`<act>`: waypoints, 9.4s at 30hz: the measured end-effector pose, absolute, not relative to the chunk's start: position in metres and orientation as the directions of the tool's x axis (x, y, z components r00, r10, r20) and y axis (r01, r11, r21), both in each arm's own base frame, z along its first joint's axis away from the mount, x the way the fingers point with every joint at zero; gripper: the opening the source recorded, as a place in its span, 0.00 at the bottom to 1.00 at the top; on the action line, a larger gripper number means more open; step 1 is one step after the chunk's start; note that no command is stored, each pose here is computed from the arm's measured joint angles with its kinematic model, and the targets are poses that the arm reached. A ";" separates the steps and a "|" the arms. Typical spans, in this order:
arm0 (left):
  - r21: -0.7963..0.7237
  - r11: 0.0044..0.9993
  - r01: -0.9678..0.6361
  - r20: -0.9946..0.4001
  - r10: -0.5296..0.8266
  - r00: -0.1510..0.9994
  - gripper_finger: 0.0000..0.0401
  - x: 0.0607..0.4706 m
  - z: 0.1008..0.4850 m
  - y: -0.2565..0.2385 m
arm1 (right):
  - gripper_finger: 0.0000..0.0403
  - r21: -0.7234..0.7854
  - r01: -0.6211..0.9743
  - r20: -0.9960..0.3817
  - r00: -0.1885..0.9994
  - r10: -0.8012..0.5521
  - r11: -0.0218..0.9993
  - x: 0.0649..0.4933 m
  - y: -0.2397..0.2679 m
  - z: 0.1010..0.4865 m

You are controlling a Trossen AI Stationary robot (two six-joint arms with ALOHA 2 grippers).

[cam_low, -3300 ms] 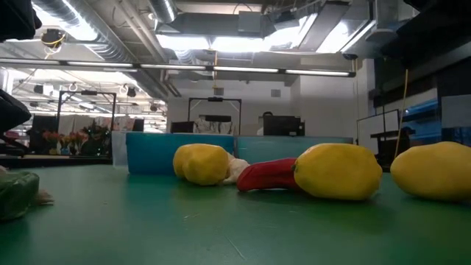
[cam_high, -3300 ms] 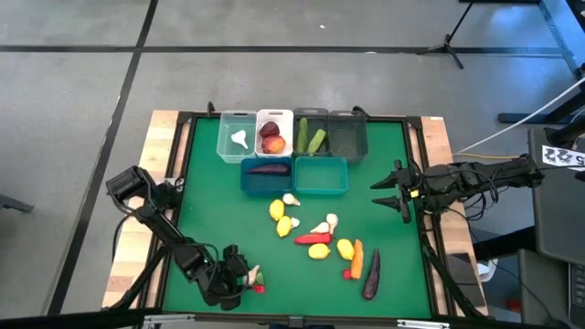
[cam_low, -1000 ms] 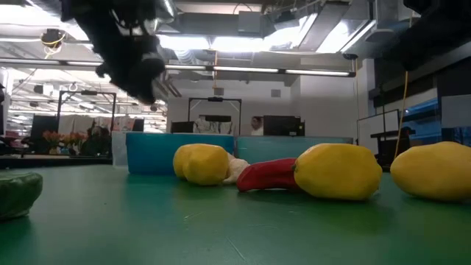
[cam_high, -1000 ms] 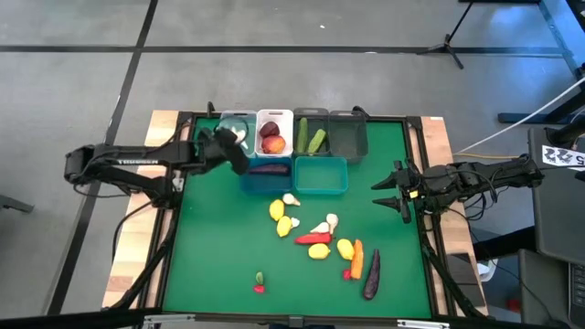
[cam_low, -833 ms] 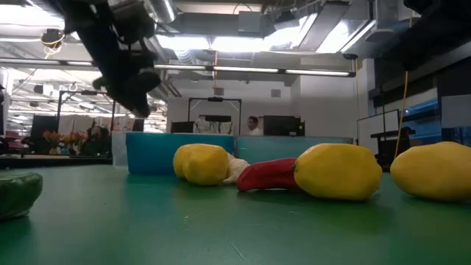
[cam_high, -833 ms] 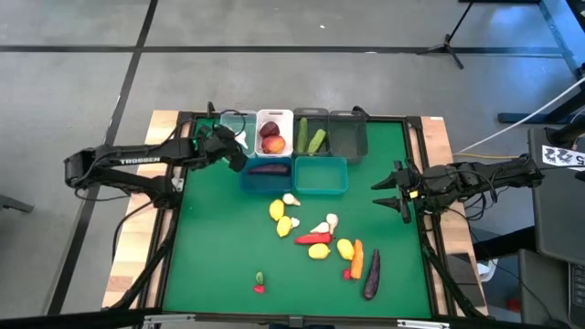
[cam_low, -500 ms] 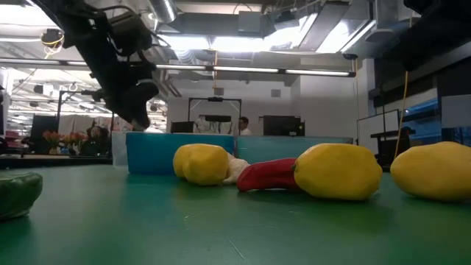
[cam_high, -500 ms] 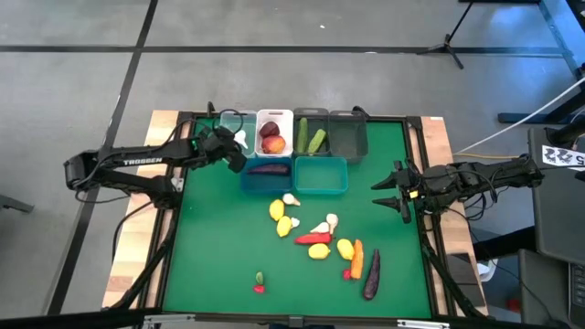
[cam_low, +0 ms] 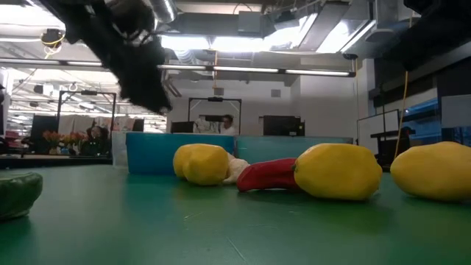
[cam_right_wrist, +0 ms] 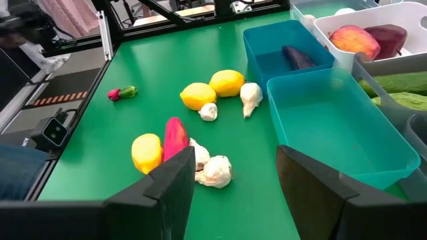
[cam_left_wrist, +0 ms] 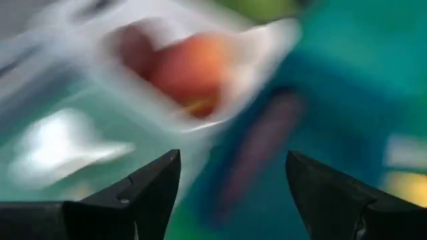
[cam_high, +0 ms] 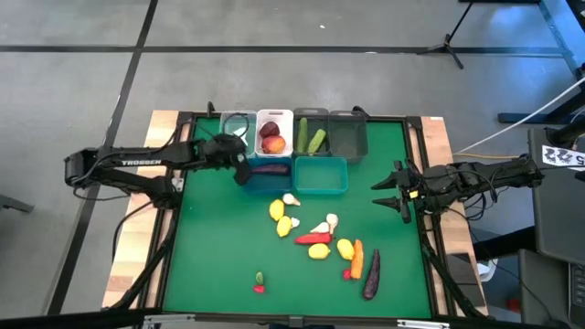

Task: Sort produce into baskets
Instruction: Put the lemon into the right black bin

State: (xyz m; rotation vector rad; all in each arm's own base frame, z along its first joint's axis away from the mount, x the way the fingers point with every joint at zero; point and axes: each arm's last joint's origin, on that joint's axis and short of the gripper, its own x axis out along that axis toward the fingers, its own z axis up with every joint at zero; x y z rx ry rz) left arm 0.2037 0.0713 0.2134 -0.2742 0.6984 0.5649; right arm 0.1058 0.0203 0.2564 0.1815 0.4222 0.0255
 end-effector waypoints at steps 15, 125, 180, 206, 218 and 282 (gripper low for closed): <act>-0.004 0.999 -0.045 -0.393 0.040 0.919 0.66 0.244 0.230 -0.040 | 0.52 0.179 0.014 -0.405 0.912 0.061 0.984 0.106 0.020 0.256; 0.163 0.817 -0.553 -0.468 0.557 0.686 0.49 0.370 0.186 -0.101 | 0.52 0.192 0.024 -0.430 0.901 0.062 0.981 0.105 0.020 0.254; -0.020 0.877 -0.481 -0.408 0.432 0.804 0.49 0.460 0.208 0.215 | 0.52 0.156 0.034 -0.434 0.900 0.038 0.987 0.105 0.019 0.253; -0.031 0.881 -0.472 -0.387 0.425 0.818 0.64 0.461 0.209 0.217 | 0.52 0.156 0.034 -0.434 0.900 0.038 0.987 0.104 0.019 0.253; 0.063 0.982 -0.177 -0.455 0.186 0.871 0.64 0.453 0.258 0.171 | 0.52 0.155 0.035 -0.436 0.899 0.037 0.987 0.104 0.019 0.253; -0.020 0.475 -0.880 -0.651 0.662 0.372 0.64 0.342 0.133 -0.120 | 0.52 0.160 0.039 -0.444 0.895 0.037 0.986 0.105 0.020 0.252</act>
